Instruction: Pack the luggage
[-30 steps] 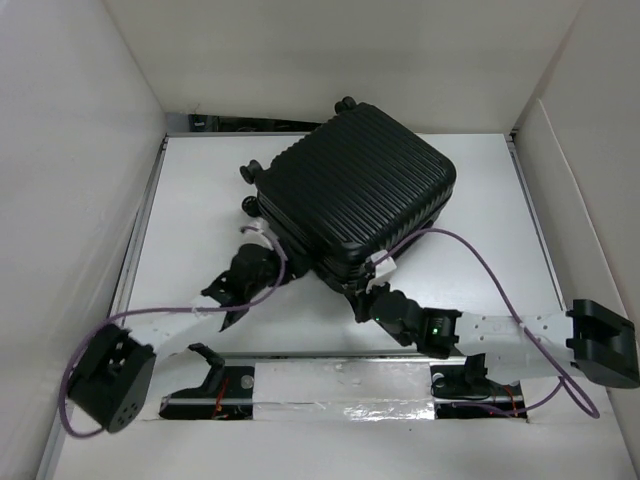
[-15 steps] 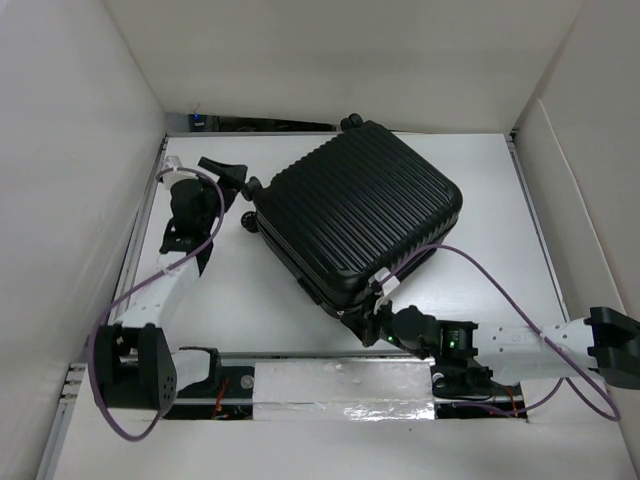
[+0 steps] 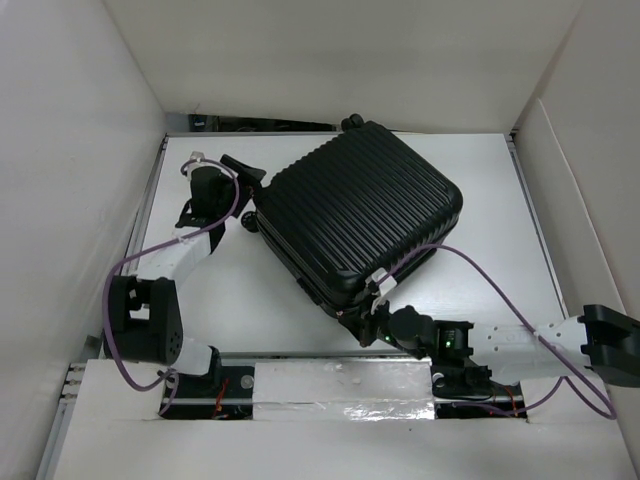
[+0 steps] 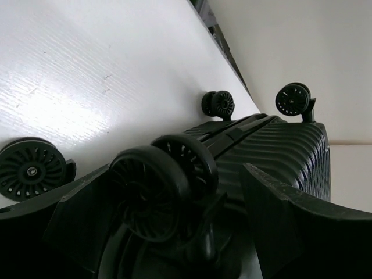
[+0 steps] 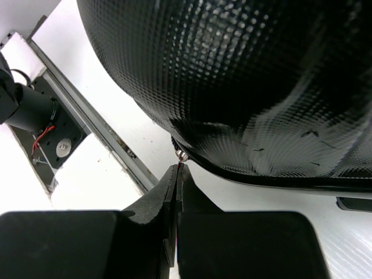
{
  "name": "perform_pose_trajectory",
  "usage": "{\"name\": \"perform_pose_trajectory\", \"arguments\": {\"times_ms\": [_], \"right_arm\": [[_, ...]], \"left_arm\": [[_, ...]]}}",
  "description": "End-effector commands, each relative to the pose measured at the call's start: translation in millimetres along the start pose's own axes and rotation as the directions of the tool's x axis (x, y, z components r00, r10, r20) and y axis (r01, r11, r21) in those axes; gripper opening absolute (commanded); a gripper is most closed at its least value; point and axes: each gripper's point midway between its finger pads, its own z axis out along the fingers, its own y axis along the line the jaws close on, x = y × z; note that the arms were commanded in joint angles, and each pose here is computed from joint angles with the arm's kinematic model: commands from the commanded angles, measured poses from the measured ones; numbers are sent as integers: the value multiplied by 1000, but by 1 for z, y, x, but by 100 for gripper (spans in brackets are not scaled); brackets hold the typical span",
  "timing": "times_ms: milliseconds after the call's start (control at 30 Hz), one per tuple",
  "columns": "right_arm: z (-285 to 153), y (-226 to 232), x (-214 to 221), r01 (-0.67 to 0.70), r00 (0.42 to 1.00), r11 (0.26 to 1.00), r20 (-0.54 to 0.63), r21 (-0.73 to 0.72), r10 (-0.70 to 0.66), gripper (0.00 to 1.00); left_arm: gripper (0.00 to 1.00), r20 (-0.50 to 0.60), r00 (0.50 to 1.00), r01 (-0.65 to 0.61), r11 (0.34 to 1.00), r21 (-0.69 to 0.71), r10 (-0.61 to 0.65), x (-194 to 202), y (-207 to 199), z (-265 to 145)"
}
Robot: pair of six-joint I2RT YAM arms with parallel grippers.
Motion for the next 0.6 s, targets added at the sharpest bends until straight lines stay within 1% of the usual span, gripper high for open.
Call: {"name": "perform_pose_trajectory", "arguments": {"times_ms": [0, 200, 300, 333, 367, 400, 433, 467, 500, 533, 567], "right_arm": [[-3, 39, -5, -28, 1000, 990, -14, -138, 26, 0], [-5, 36, -8, -36, 999, 991, 4, -127, 37, 0], [-7, 34, -13, -41, 999, 992, 22, -119, 44, 0], [-7, 33, -14, -40, 999, 992, 27, -117, 44, 0], [-8, 34, -16, -40, 998, 992, 34, -118, 44, 0], [-8, 34, -16, -38, 999, 992, 33, -119, 42, 0], [-7, 31, -17, -39, 998, 993, 37, -113, 44, 0], [-8, 33, -17, -38, 999, 992, 32, -120, 42, 0], [-7, 30, -18, -40, 998, 993, 34, -115, 45, 0], [-7, 32, -19, -40, 998, 991, 38, -127, 45, 0], [-5, 27, -23, -44, 998, 991, 48, -124, 50, 0]], "left_arm": [[81, 13, 1000, 23, 994, 107, -24, -11, -41, 7], [76, -27, 997, 77, 989, 123, -74, 0, -38, 27], [67, -41, 993, 115, 981, 159, -110, 3, -41, 34], [61, -46, 992, 127, 978, 164, -121, 6, -38, 35], [57, -39, 991, 132, 969, 210, -126, 3, -47, 35], [50, -40, 990, 142, 965, 222, -136, 4, -47, 37], [29, -41, 988, 153, 962, 226, -147, 6, -43, 37], [13, -30, 990, 141, 948, 284, -139, 3, -53, 35], [2, -24, 991, 131, 941, 311, -130, 4, -54, 34], [0, -20, 993, 114, 940, 320, -114, 7, -49, 32], [0, 1, 995, 97, 933, 348, -104, 5, -52, 29]]}}
